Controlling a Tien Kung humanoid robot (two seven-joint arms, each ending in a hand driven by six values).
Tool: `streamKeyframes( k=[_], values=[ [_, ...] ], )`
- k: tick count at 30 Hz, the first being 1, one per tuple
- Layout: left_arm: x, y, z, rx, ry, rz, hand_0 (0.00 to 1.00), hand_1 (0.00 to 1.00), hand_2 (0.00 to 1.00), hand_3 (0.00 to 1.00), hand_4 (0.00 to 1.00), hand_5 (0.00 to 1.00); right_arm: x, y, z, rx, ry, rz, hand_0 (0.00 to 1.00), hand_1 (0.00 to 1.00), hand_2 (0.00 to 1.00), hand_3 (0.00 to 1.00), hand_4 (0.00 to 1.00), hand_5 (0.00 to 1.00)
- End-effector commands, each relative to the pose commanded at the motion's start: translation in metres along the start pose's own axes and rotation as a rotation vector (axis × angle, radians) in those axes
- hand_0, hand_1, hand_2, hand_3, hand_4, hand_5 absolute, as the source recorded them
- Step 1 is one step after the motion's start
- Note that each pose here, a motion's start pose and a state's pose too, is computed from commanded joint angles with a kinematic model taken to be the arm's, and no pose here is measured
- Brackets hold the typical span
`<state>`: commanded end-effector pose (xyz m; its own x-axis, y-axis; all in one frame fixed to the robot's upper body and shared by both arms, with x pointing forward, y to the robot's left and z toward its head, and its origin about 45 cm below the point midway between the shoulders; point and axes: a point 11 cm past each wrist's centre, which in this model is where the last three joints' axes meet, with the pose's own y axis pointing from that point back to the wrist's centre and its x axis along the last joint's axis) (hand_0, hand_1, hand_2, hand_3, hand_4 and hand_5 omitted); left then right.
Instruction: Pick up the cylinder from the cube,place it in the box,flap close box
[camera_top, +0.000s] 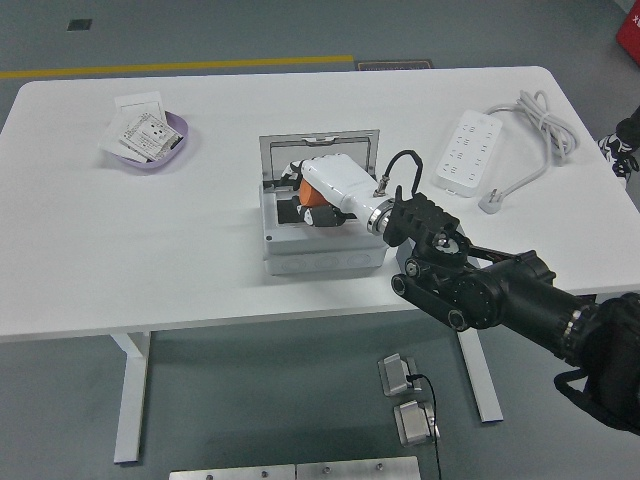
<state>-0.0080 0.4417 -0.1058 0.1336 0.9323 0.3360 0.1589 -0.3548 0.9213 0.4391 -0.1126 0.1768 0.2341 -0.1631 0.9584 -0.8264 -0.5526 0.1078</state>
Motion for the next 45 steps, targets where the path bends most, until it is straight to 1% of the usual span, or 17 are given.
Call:
streamKeyframes(
  k=[5, 6, 11, 12, 16, 23, 28, 32, 35, 36, 38, 40, 43, 45],
  values=[
    [0.000, 0.000, 0.000, 0.000, -0.005, 0.000, 0.781, 0.778, 0.750, 0.587, 0.702, 0.079, 0.000, 0.001, 0.001, -0.002, 0.001, -0.002, 0.360, 0.473, 0.575, 0.711, 0.836, 0.326],
    [0.001, 0.000, 0.000, 0.001, -0.005, 0.000, 0.781, 0.778, 0.750, 0.587, 0.702, 0.079, 0.000, 0.001, 0.002, -0.003, 0.001, -0.003, 0.398, 0.483, 0.581, 0.715, 0.866, 0.329],
    [0.000, 0.000, -0.001, 0.004, -0.009, -0.002, 0.781, 0.778, 0.750, 0.587, 0.702, 0.079, -0.001, 0.002, 0.003, -0.006, -0.002, -0.007, 0.398, 0.483, 0.581, 0.715, 0.866, 0.329],
    [0.000, 0.000, -0.001, 0.004, -0.010, -0.002, 0.781, 0.778, 0.750, 0.587, 0.702, 0.079, -0.001, 0.002, 0.003, -0.007, -0.004, -0.007, 0.434, 0.487, 0.581, 0.715, 0.873, 0.324],
    [-0.001, -0.001, -0.003, 0.007, -0.011, -0.005, 0.781, 0.778, 0.750, 0.587, 0.702, 0.079, 0.001, 0.003, 0.003, -0.010, -0.023, 0.005, 0.434, 0.487, 0.581, 0.715, 0.873, 0.324],
    [-0.003, 0.000, -0.002, 0.005, -0.013, -0.010, 0.781, 0.778, 0.750, 0.587, 0.702, 0.079, 0.011, 0.004, 0.008, -0.020, -0.034, 0.034, 0.441, 0.484, 0.573, 0.714, 0.882, 0.331],
    [-0.004, 0.000, -0.002, 0.002, -0.014, -0.013, 0.781, 0.778, 0.750, 0.587, 0.702, 0.079, 0.012, 0.005, 0.010, -0.024, -0.043, 0.038, 0.441, 0.482, 0.568, 0.713, 0.884, 0.341],
    [-0.006, -0.001, -0.005, 0.004, -0.010, -0.017, 0.781, 0.778, 0.750, 0.587, 0.702, 0.079, 0.013, 0.012, 0.011, -0.037, -0.100, 0.045, 0.459, 0.473, 0.550, 0.710, 0.887, 0.346],
    [-0.009, -0.002, -0.009, 0.011, -0.004, -0.023, 0.781, 0.778, 0.750, 0.587, 0.702, 0.079, 0.014, 0.024, 0.021, -0.072, -0.175, 0.058, 0.459, 0.473, 0.550, 0.710, 0.887, 0.346],
    [-0.010, -0.002, -0.011, 0.015, -0.001, -0.025, 0.781, 0.778, 0.750, 0.587, 0.702, 0.079, 0.015, 0.029, 0.025, -0.086, -0.197, 0.062, 0.477, 0.470, 0.546, 0.709, 0.884, 0.350],
    [-0.012, -0.003, -0.014, 0.021, 0.004, -0.028, 0.781, 0.778, 0.750, 0.587, 0.702, 0.079, 0.020, 0.036, 0.029, -0.097, -0.227, 0.074, 0.477, 0.470, 0.546, 0.709, 0.884, 0.350],
    [-0.012, -0.003, -0.018, 0.032, 0.012, -0.029, 0.781, 0.778, 0.750, 0.587, 0.702, 0.079, 0.032, 0.040, 0.030, -0.096, -0.241, 0.095, 0.477, 0.470, 0.546, 0.709, 0.884, 0.350],
    [-0.011, -0.003, -0.022, 0.050, 0.023, -0.028, 0.781, 0.778, 0.750, 0.587, 0.702, 0.079, 0.056, 0.040, 0.021, -0.064, -0.244, 0.134, 0.479, 0.471, 0.555, 0.710, 0.886, 0.362],
    [-0.009, -0.004, -0.025, 0.064, 0.031, -0.024, 0.781, 0.778, 0.750, 0.587, 0.702, 0.079, 0.078, 0.035, 0.009, -0.024, -0.233, 0.168, 0.479, 0.471, 0.555, 0.710, 0.886, 0.362]
  ],
)
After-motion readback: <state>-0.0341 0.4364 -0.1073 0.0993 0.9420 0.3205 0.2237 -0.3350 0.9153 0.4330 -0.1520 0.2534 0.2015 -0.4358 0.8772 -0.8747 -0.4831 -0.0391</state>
